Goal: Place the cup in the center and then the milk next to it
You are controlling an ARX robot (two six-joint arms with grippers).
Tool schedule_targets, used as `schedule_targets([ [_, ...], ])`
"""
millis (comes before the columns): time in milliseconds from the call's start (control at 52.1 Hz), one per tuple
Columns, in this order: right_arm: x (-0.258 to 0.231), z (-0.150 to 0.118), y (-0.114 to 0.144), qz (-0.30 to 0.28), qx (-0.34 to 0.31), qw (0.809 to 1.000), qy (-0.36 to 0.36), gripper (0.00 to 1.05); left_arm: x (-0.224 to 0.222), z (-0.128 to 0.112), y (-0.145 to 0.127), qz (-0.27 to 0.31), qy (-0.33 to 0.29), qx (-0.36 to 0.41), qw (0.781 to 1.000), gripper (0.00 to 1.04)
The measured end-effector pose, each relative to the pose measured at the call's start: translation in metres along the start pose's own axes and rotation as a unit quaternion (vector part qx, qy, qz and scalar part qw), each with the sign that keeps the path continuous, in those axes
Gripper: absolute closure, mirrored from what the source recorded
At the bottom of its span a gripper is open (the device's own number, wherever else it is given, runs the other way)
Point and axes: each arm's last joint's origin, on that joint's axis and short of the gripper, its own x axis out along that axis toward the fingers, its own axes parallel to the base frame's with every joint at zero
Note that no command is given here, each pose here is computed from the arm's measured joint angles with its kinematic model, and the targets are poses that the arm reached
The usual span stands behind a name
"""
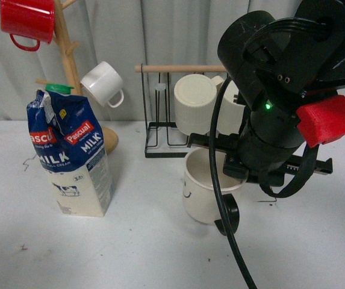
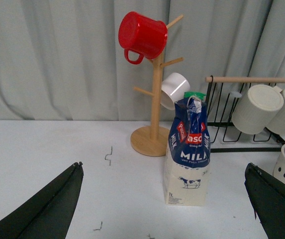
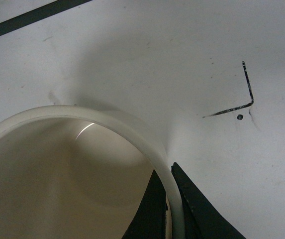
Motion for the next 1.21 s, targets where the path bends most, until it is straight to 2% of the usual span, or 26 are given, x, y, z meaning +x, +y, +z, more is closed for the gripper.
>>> schedule_targets([
  [153, 0.0038, 0.0004, 0.0036, -0.027, 0.021, 0.999, -0.003, 1.02, 0.0000, 0.0000, 0.0000, 0.000, 0.000, 0.000, 1.000, 0.07],
  [959, 0.0035, -0.0026, 0.0064, -0.029, 0.023, 0.999, -0.006, 1.01, 0.0000, 0.0000, 0.0000, 0.000, 0.000, 0.000, 1.000, 0.07],
  [997, 0.0035, -0.0024, 0.0065, -0.029, 0.024, 0.999, -0.007, 0.93, 0.0000, 0.0000, 0.0000, 0.000, 0.000, 0.000, 1.000, 0.07],
  [1093, 0.0035, -0.0020, 0.0069, -0.026, 0.025, 0.999, -0.008, 0.81, 0.0000, 0.0000, 0.0000, 0.000, 0.000, 0.000, 1.000, 0.07],
  [1208, 0.0038, -0.0020, 0.0068, -0.026, 0.027, 0.999, -0.008, 0.56, 0.0000, 0.0000, 0.0000, 0.000, 0.000, 0.000, 1.000, 0.07],
])
